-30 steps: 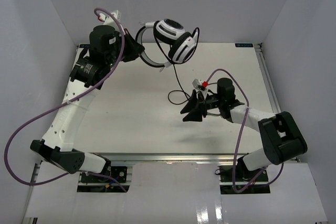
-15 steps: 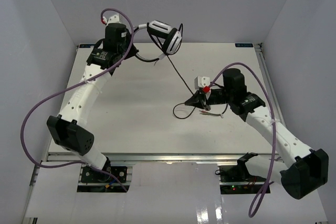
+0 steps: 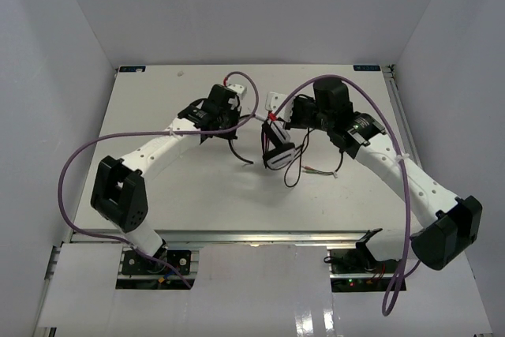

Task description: Wrap the headphones

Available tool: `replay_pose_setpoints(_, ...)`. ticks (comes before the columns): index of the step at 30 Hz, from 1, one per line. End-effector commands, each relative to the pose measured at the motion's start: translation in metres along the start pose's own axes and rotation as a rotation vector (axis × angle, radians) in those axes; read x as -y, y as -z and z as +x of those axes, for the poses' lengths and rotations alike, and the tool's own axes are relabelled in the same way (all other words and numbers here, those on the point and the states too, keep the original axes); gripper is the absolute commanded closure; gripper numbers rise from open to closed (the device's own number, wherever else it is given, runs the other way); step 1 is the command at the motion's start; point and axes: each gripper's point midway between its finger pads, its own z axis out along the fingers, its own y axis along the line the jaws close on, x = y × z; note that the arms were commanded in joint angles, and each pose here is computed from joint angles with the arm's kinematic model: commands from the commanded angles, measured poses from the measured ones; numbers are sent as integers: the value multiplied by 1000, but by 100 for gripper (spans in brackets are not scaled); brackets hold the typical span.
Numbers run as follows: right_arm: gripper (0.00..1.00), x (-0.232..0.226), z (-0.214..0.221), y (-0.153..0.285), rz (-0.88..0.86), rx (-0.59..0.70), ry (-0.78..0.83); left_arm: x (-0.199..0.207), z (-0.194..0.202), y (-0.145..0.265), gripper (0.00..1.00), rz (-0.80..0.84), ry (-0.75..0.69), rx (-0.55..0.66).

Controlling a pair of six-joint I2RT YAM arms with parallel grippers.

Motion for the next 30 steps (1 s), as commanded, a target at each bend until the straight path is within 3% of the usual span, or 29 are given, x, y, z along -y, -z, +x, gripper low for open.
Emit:
replay_pose_setpoints(1, 88, 35, 20, -1, 188, -91, 56, 40, -14, 49, 100, 249, -177, 131)
replay_pose_setpoints(8, 84, 35, 47, -3, 170, -55, -123, 55, -11, 83, 100, 369, -223, 202)
replay_pose_setpoints(16, 82, -39, 44, -16, -233, 208, -439, 102, -45, 160, 100, 674, -210, 385)
replay_pose_setpoints(23, 81, -89, 13, -14, -545, 431, -700, 111, -98, 227, 100, 739, -133, 593)
replay_pose_setpoints(30, 72, -110, -12, 4, -717, 548, -904, 94, -162, 278, 100, 677, 103, 834)
